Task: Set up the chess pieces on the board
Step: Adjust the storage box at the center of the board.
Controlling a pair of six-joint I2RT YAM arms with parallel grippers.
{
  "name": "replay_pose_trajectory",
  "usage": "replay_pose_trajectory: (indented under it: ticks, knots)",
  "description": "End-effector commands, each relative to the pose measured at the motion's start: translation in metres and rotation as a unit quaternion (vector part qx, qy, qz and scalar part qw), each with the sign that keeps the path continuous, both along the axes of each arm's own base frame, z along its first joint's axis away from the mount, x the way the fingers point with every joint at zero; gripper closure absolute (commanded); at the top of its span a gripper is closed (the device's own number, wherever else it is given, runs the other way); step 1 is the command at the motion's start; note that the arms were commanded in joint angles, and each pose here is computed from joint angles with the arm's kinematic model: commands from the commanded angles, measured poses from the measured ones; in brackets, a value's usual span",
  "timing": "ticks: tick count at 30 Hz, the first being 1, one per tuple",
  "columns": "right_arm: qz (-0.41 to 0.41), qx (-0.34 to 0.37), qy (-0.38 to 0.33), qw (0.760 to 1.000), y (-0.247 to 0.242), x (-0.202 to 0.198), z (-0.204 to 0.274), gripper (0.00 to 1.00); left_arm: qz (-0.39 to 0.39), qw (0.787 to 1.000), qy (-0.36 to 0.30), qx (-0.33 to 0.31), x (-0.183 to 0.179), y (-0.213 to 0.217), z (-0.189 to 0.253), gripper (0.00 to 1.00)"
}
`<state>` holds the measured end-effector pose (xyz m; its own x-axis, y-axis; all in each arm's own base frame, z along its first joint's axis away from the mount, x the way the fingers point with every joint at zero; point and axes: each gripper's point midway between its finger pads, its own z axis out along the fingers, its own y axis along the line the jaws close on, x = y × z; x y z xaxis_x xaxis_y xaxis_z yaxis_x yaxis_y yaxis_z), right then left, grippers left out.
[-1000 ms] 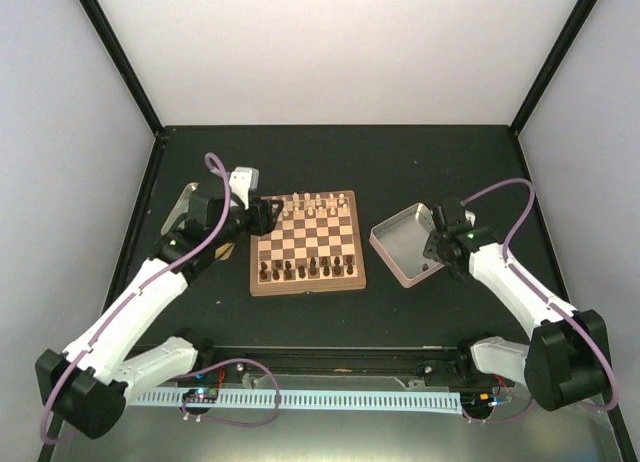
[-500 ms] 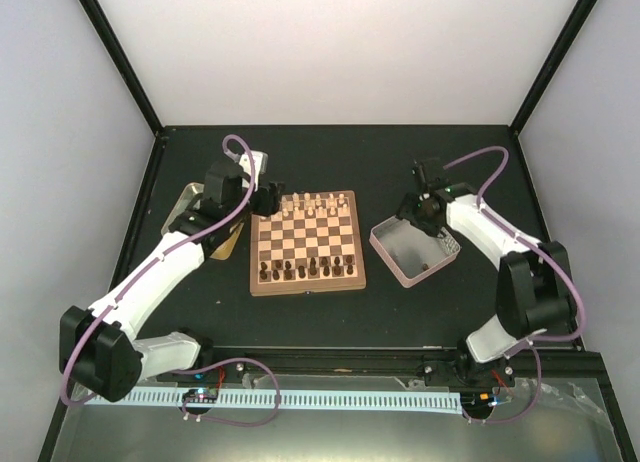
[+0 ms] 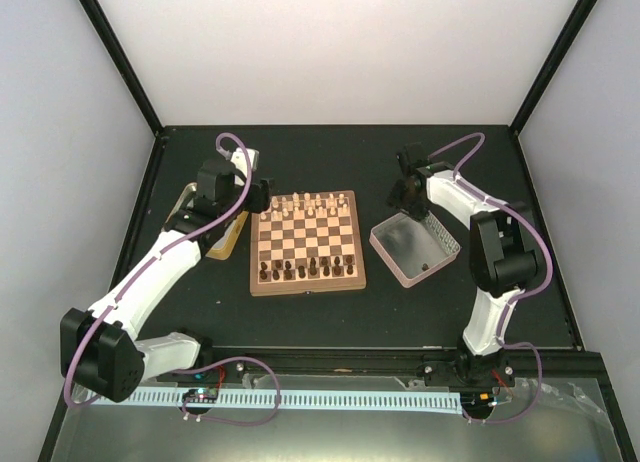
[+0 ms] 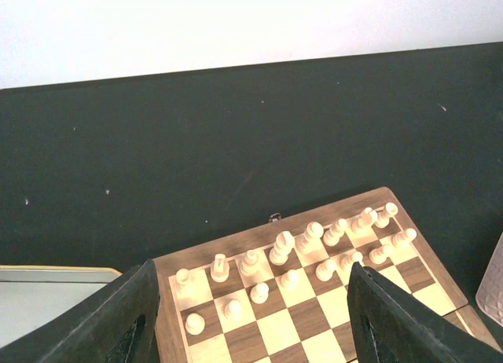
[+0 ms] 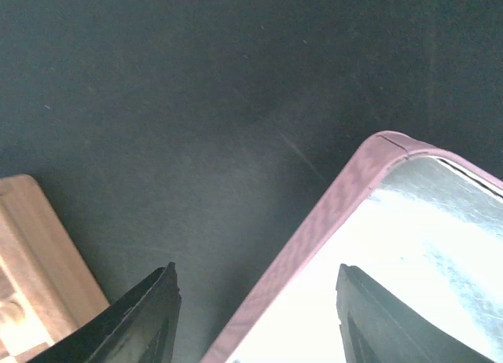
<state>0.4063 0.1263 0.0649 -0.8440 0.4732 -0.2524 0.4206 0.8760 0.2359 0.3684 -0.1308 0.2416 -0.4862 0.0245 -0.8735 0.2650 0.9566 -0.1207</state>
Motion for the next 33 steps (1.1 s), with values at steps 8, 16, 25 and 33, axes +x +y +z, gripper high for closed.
replay_pose_trajectory:
  ticks: [8, 16, 25, 33]
  knots:
    - [0.033, -0.027, 0.034, 0.999, -0.009, -0.018, -0.015, 0.58, 0.031, 0.999, -0.026, -0.012, 0.006, 0.012, 0.019, 0.32]
    - [0.102, -0.026, 0.045, 0.993, -0.001, -0.040, -0.019, 0.74, 0.023, 0.999, -0.028, -0.015, 0.013, 0.008, 0.021, 0.32]
    - [0.223, -0.016, 0.036, 0.974, 0.017, -0.061, -0.017, 0.83, 0.022, 0.999, -0.032, -0.004, 0.018, 0.008, 0.019, 0.32]
    - [0.202, -0.022, -0.005, 0.979, 0.019, -0.050, 0.028, 0.60, 0.029, 0.999, -0.038, -0.002, 0.018, 0.013, 0.023, 0.31]
